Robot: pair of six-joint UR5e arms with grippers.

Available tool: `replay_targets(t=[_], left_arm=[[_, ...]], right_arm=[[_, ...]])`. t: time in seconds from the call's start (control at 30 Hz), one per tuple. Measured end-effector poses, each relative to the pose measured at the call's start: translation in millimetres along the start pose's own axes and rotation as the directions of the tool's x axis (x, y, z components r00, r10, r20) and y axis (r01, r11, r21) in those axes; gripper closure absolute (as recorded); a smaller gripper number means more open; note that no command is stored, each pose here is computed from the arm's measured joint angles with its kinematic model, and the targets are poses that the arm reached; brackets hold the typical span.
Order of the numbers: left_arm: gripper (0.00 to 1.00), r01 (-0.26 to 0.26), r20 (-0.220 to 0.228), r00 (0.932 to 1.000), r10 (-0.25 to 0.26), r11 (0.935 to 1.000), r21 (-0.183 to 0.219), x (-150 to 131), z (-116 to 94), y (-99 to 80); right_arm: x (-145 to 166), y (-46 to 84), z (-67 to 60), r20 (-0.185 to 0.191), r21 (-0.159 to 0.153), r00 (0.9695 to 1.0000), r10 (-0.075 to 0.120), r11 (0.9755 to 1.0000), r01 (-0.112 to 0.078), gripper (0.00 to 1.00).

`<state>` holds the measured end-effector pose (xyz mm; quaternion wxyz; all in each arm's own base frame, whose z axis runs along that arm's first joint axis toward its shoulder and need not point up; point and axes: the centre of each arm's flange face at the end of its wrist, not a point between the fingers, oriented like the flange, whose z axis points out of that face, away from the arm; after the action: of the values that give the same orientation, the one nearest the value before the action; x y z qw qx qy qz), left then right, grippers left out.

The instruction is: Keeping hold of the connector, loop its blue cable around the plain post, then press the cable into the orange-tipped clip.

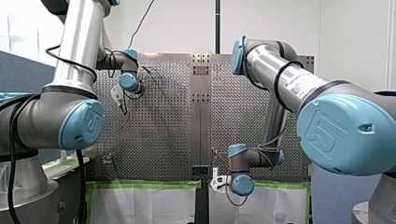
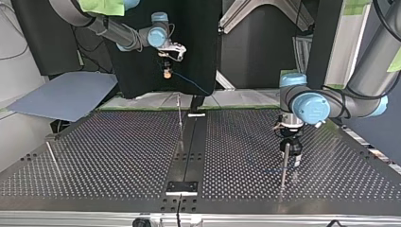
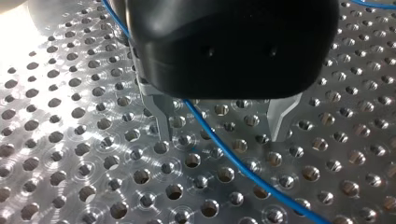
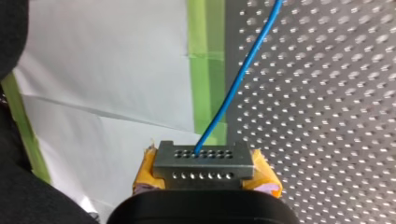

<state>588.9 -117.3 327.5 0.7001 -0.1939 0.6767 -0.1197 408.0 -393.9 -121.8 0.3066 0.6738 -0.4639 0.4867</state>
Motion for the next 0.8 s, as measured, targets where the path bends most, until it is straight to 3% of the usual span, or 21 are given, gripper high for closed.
replay_targets(t=[0.17,0.33,0.5,0.63,0.8], left_arm=[[0.0,-0.001,-0.003,1.0,0.001,1.0,0.002,0.8,-0.8,-1.6],[0.0,-0.002,-0.004,1.0,0.002,1.0,0.004,1.3,-1.2,-2.8],[0.0,-0.003,-0.005,1.0,0.003,1.0,0.006,1.7,-1.6,-3.9],[0.0,-0.003,-0.005,1.0,0.003,1.0,0.006,1.8,-1.6,-3.9],[0.0,-0.003,-0.004,1.0,0.003,1.0,0.005,1.5,-1.4,-3.4]], right_arm=[[18.1,-0.9,-16.9,-0.023,0.026,0.9996,-0.019,0.9995,0.02,1.0],[36.3,0.1,-31.5,-0.061,0.049,0.9979,-0.024,0.9984,0.027,1.0],[51.5,5.5,-40.5,-0.098,0.065,0.9952,-0.012,0.9977,0.019,1.0],[66.2,13.4,-47.9,-0.133,0.086,0.9911,0.003,0.9963,0.009,1.0],[80.1,23.9,-58.0,-0.151,0.101,0.9884,0.008,0.9948,0.008,1.0]])
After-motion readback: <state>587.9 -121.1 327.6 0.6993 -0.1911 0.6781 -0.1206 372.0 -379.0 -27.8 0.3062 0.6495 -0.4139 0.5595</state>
